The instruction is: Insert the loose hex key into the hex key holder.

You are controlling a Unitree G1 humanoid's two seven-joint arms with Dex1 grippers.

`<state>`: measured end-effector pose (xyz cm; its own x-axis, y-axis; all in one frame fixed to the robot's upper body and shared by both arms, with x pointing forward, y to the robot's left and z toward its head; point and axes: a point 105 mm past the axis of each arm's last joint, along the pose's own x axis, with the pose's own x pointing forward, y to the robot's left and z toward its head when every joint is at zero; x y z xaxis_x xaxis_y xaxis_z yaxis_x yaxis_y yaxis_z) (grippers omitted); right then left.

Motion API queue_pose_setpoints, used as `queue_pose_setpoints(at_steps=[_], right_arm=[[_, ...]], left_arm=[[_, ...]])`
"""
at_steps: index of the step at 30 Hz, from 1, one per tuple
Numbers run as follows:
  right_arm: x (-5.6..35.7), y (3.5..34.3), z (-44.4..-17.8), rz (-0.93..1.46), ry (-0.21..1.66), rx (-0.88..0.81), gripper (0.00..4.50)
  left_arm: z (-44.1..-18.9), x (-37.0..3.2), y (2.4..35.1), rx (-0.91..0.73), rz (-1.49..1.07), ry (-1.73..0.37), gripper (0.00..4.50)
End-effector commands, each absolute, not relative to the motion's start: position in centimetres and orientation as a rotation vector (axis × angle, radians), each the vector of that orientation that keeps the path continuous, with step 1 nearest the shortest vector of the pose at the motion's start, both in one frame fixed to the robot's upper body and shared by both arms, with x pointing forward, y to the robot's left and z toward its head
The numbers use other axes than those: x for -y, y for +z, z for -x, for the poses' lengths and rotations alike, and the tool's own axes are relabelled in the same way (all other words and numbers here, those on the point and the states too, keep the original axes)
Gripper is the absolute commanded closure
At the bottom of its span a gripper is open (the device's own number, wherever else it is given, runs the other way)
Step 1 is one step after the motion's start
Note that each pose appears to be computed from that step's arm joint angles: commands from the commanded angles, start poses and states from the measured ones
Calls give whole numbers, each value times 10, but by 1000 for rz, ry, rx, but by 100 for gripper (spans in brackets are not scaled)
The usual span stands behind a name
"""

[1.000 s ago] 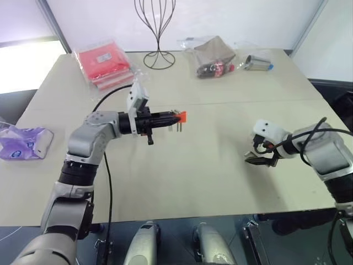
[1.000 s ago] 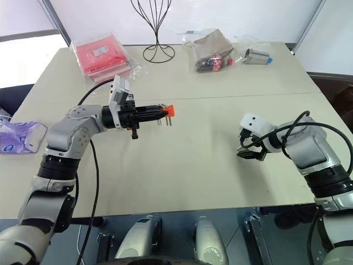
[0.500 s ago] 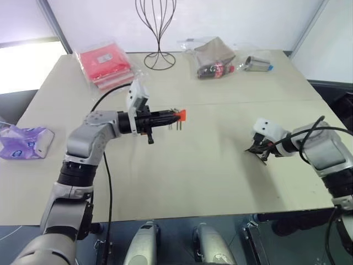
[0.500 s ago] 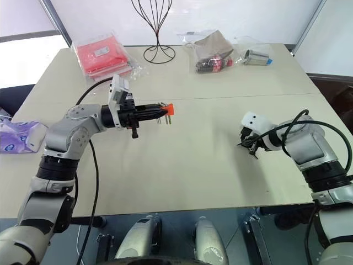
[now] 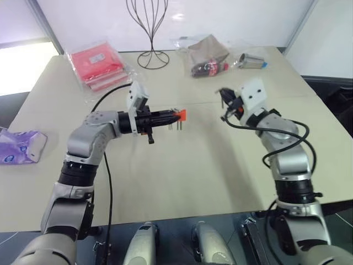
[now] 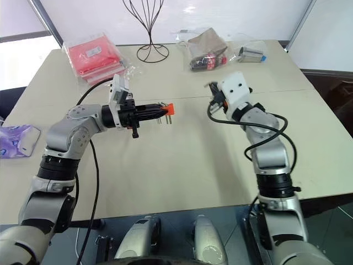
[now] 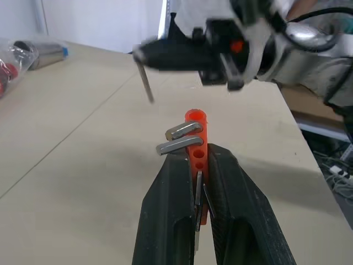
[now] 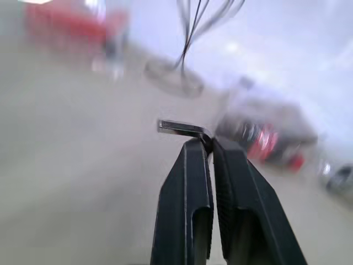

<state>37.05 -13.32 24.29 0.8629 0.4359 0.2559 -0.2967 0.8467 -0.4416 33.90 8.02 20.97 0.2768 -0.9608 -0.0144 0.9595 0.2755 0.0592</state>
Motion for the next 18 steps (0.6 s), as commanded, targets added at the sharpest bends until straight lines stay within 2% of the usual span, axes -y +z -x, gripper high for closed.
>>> queue_pose_setpoints(at_steps=[1,6,10,18], right_arm=[[111,290,-343,415,330,642,442],[87,291,-332,388,403,694,442],[66,283,-323,388,534,678,442],[58,274,-315,375,644,619,442]], left_arm=[[-340,-80,220,57,-88,-1300,450],[-344,-81,220,56,-96,-1291,450],[-346,-82,221,58,-101,-1284,450],[-347,-82,221,65,-114,-1276,450]])
